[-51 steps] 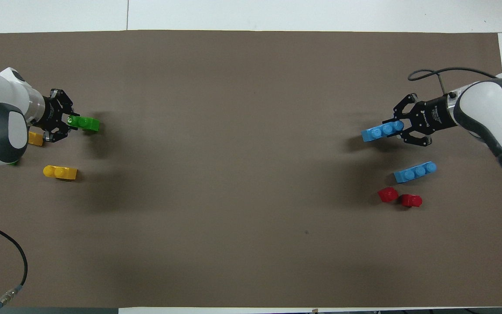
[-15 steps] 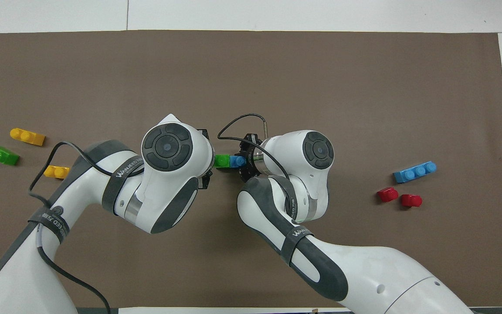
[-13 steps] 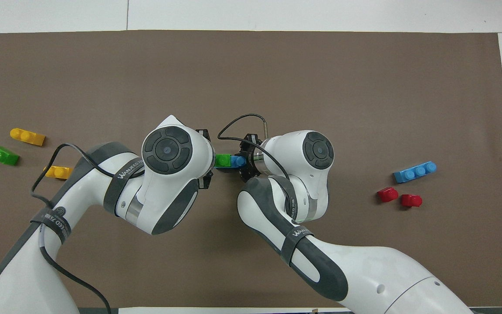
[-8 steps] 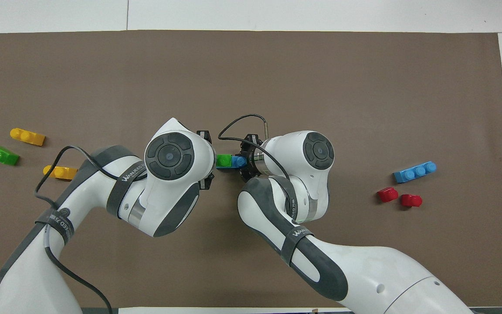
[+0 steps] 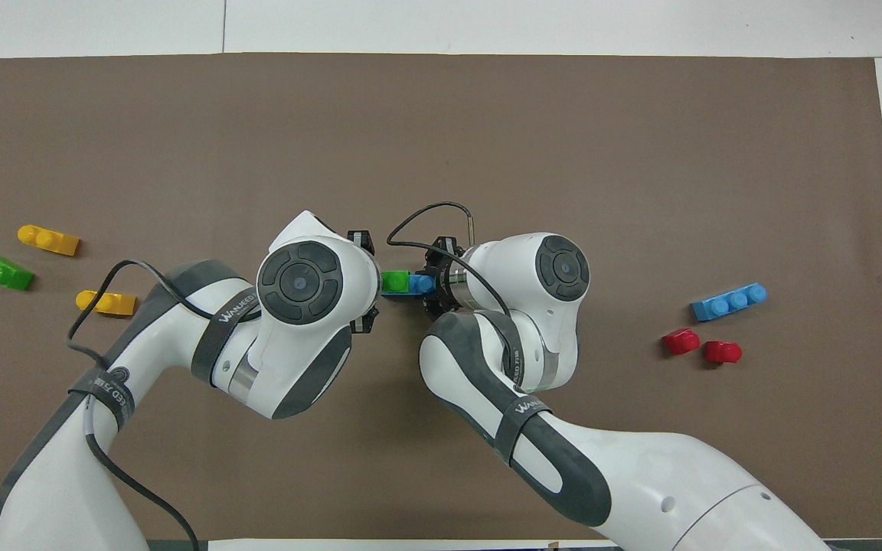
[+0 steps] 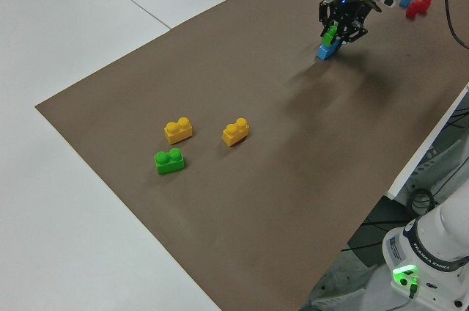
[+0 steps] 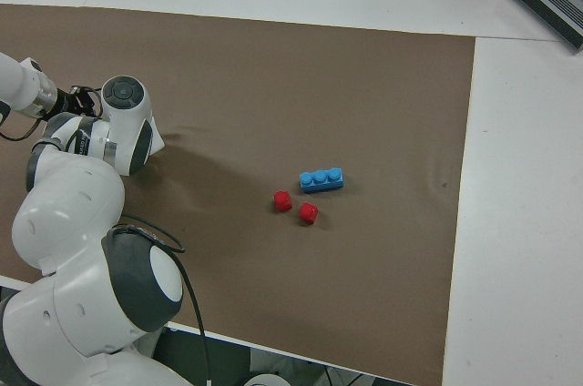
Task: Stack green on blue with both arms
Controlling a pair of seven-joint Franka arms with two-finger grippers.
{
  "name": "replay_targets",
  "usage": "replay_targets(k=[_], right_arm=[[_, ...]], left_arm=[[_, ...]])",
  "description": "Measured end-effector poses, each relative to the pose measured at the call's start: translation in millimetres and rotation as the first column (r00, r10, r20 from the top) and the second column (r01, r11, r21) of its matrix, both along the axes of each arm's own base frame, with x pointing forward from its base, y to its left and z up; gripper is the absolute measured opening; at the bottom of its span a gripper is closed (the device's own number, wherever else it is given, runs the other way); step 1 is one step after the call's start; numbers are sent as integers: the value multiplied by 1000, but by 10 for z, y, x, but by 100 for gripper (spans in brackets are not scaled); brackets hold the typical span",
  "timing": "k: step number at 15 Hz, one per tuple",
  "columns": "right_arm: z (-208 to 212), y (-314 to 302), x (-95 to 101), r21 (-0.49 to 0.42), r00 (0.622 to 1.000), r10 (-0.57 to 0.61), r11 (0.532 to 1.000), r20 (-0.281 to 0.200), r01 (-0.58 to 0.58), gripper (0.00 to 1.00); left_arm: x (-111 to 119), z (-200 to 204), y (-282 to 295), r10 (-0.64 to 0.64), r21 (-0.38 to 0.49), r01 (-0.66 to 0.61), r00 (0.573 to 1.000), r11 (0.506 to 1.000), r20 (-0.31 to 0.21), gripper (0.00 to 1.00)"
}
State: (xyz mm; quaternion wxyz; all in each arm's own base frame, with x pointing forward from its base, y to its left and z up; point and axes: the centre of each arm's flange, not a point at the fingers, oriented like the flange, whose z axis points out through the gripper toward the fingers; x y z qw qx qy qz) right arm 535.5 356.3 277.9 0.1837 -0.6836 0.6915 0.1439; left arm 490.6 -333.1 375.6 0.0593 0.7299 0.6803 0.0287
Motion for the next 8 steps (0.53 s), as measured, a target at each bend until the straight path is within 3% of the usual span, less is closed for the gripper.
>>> replay_targets(k=[8], right_arm=[[-3,-4,1,0,1000,-4,1000,4,4,35]], left_arm=[[-61,-125,-113,4,38,-5,1000,999,24,34]])
